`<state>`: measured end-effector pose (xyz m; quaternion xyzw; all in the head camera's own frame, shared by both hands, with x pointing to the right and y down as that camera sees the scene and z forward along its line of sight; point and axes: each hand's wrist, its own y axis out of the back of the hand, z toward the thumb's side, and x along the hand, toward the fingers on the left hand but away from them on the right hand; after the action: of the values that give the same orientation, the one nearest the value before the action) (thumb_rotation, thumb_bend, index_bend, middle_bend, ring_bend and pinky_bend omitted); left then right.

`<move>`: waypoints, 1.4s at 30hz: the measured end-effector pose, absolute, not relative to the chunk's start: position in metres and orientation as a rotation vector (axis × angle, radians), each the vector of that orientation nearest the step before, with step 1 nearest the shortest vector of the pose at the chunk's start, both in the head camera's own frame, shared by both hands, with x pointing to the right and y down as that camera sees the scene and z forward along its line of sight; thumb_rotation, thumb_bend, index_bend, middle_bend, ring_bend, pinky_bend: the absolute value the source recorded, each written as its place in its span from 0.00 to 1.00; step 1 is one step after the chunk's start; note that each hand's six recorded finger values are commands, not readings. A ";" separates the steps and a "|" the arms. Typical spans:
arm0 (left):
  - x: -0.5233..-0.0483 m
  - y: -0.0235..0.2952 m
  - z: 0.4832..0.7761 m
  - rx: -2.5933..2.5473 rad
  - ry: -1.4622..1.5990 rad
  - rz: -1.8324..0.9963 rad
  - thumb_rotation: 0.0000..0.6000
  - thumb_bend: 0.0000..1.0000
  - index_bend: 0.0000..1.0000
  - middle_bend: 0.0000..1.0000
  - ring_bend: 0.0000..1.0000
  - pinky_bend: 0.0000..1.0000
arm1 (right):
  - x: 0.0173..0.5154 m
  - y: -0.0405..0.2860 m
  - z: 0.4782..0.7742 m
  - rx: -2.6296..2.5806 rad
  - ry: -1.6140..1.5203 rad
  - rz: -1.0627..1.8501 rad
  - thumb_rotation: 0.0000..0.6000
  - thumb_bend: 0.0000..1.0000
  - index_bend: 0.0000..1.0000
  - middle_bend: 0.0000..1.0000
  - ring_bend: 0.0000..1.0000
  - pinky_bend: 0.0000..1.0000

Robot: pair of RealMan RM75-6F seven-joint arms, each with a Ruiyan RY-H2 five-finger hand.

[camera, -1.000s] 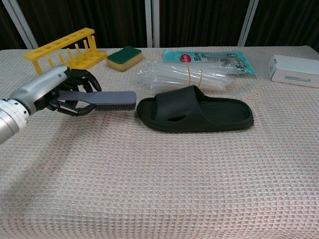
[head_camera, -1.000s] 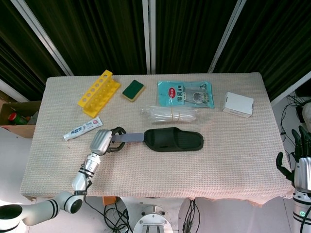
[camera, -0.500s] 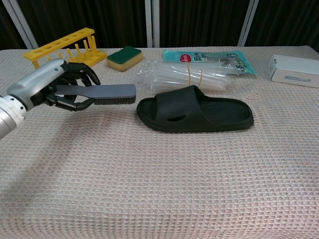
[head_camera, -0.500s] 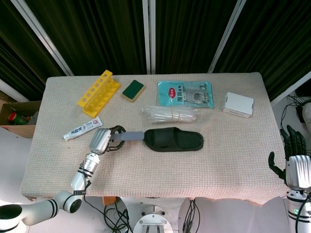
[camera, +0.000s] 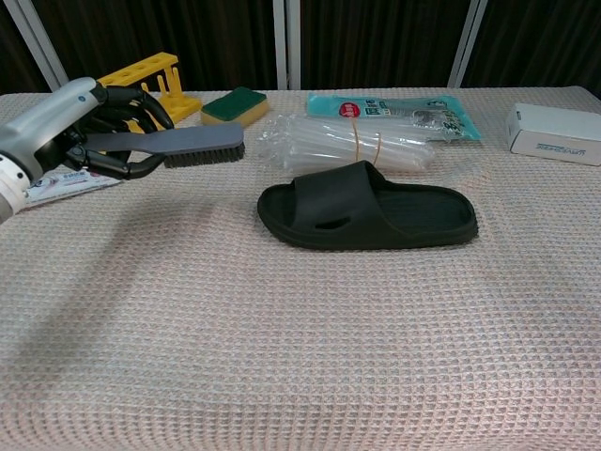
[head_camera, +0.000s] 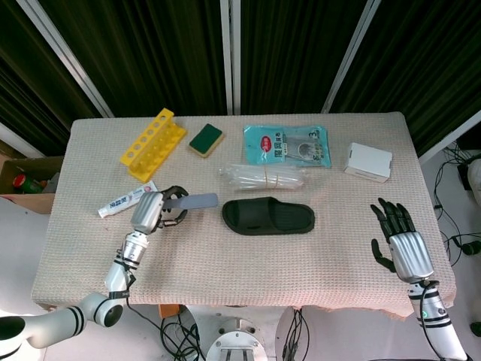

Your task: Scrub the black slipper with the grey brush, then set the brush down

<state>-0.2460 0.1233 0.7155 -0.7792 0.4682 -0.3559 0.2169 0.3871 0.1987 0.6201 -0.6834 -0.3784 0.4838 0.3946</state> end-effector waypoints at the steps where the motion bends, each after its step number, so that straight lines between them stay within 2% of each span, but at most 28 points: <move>1: -0.247 0.122 0.714 -2.156 1.304 -0.985 1.00 0.37 0.79 0.87 0.70 0.68 | 0.380 0.196 0.622 -1.739 -0.893 1.236 1.00 0.55 0.00 0.00 0.00 0.00; 10: -0.248 0.104 0.697 -2.177 1.389 -0.940 1.00 0.37 0.79 0.87 0.70 0.68 | 0.322 0.186 0.652 -1.769 -0.386 1.276 1.00 0.57 0.00 0.00 0.00 0.00; 23: -0.206 0.092 0.675 -2.324 1.339 -0.840 1.00 0.37 0.80 0.88 0.70 0.69 | 0.296 0.184 0.696 -1.802 -0.185 1.375 1.00 0.60 0.00 0.00 0.00 0.00; 42: -0.148 0.088 0.711 -2.301 1.114 -0.919 1.00 0.37 0.80 0.88 0.71 0.69 | 0.296 0.192 0.713 -1.838 -0.141 1.406 1.00 0.62 0.00 0.00 0.00 0.00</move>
<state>-0.1480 0.0882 0.7114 -0.8279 0.4007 -0.3308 0.2110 0.2959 0.1915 0.7133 -0.7265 -0.0556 0.5558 0.4002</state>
